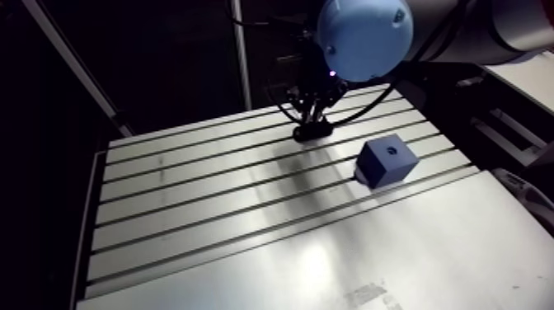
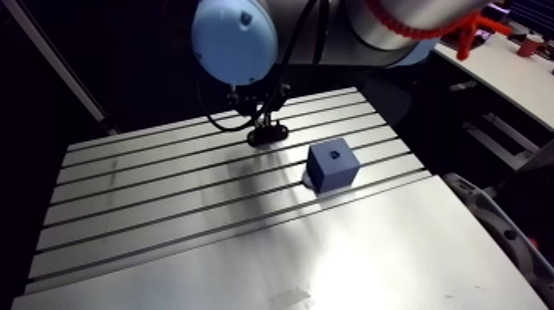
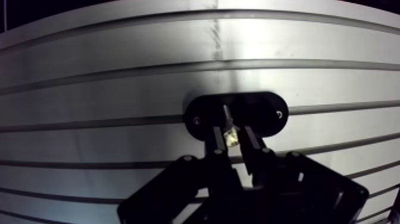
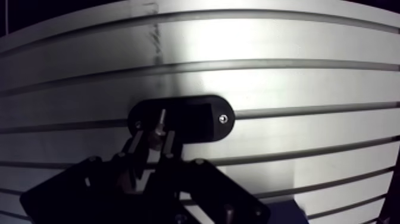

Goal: Pick up the M10 bolt and insert it into the hex recess until seated.

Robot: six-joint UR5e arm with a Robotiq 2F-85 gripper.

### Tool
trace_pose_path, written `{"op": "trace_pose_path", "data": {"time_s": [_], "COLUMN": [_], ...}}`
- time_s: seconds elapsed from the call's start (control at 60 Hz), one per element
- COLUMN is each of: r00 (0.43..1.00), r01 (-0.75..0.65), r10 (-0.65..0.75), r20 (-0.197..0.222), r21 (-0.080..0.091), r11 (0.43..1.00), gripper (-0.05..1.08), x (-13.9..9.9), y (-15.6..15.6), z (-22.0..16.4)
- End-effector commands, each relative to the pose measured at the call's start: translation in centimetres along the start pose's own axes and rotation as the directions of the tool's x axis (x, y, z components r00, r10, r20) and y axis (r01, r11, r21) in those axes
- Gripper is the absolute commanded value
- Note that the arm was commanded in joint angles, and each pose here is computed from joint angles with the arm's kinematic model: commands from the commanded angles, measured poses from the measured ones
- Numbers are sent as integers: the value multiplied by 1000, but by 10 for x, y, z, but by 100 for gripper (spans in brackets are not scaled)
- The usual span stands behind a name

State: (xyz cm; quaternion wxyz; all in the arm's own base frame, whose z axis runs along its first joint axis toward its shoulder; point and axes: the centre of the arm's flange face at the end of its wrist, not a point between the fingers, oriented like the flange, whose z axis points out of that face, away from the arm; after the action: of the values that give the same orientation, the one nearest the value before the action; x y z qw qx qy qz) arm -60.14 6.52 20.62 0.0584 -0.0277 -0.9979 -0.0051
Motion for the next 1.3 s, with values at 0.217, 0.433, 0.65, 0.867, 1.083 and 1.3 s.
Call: {"op": "trace_pose_path", "data": {"time_s": [0.217, 0.433, 0.65, 0.867, 1.083, 1.3], "r00": [999, 997, 994, 981, 942, 889], "r01": [2, 8, 42, 186, 335, 451], "r10": [-2, -9, -41, -185, -335, -454], "r20": [-33, -73, -105, -60, 6, 57], "r21": [-2, -14, 3, 11, 38, 65], "r11": [1000, 1000, 999, 982, 941, 890], "gripper": [75, 75, 75, 76, 77, 77], "x": [6, 12, 18, 19, 16, 10], "y": [1, 2, -1, 9, 40, 58], "z": [-17, -42, -79, -115, -142, -152]}}
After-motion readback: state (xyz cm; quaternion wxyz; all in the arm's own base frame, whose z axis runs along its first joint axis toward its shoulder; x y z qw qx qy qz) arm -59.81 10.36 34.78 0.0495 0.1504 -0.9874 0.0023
